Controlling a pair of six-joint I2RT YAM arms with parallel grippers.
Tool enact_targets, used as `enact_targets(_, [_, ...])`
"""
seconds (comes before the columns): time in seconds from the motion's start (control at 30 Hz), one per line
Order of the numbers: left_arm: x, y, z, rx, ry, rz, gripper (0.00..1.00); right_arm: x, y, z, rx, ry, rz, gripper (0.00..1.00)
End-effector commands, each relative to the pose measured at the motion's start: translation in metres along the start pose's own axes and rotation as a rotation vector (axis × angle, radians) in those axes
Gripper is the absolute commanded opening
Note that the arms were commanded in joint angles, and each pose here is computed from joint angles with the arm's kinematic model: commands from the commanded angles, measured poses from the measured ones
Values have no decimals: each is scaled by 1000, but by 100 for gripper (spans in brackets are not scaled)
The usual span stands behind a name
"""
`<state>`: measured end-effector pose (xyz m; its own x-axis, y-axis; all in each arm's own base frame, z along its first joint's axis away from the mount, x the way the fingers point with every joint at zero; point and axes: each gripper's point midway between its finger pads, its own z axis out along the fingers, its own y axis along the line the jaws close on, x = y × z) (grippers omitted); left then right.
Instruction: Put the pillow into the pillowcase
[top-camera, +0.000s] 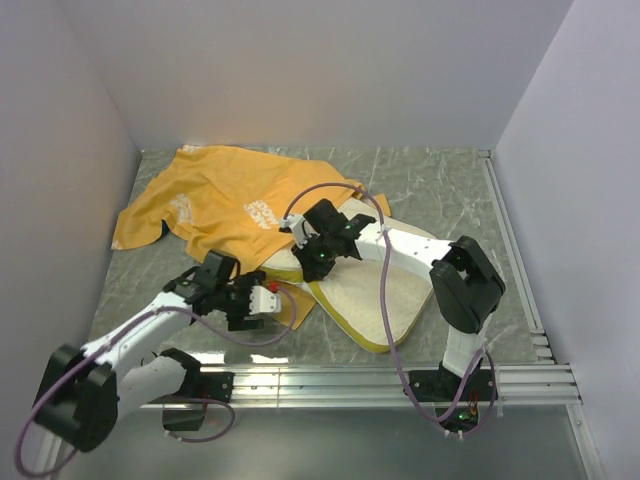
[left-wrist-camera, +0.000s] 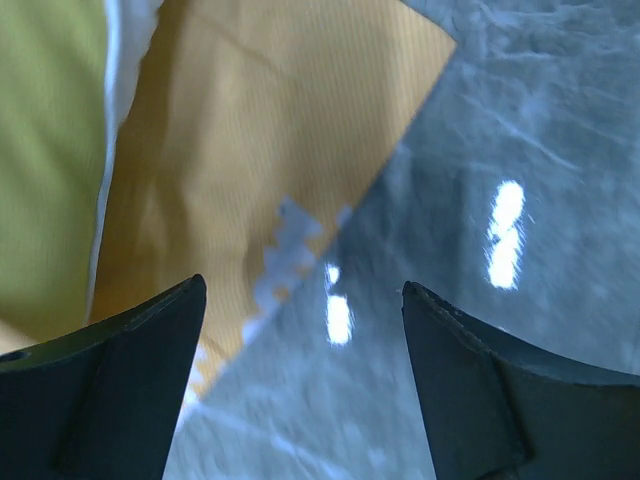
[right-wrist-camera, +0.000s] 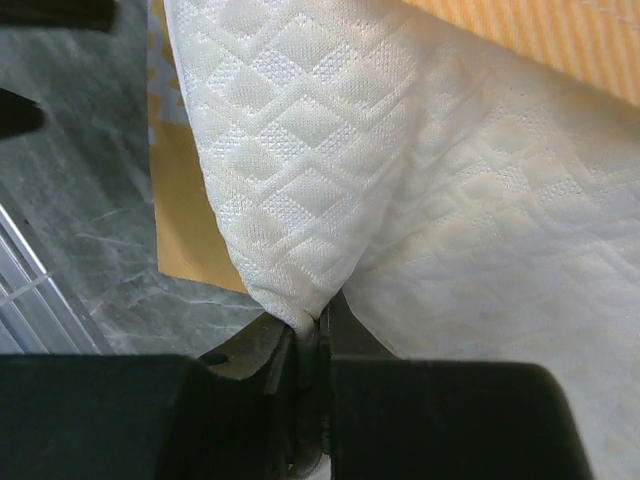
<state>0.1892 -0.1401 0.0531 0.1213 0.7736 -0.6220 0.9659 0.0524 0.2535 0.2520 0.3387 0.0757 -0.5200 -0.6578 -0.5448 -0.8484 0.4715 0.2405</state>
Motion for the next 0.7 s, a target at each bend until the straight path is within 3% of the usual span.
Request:
enact_targets(0.0, [-23, 33, 23, -81, -14, 150, 85, -21, 19, -21, -71, -89, -27, 0])
enact_targets(0.13, [-18, 20, 49, 39, 47, 204, 77, -23, 21, -24, -83, -96, -23, 0])
enact_targets(0.23, [-14, 12, 61, 123, 75, 211, 62, -24, 20, -26, -91, -100, -18, 0])
enact_targets(0.27, [-18, 11, 66, 157, 68, 230, 46, -25, 21, -26, -96, -102, -12, 0])
enact_targets(0.33, [-23, 1, 68, 216, 72, 237, 27, -28, 21, -26, -111, -111, -1, 0])
enact_targets(0.37, [-31, -5, 70, 245, 54, 233, 8, -31, 23, -26, -118, -121, 7, 0])
enact_targets(0.4, [-49, -10, 71, 266, 26, 265, 1, -34, 25, -25, -133, -129, 9, 0])
enact_targets(0.57, [-135, -55, 53, 364, -117, 342, 0, -62, 24, -15, -155, -178, 64, 0])
enact_targets(0.6, [-168, -69, 45, 404, -178, 377, 0, -67, 23, -13, -157, -188, 59, 0])
enact_targets(0.67, [-185, -90, 36, 485, -187, 324, 0, -85, 20, -10, -159, -222, 112, 0])
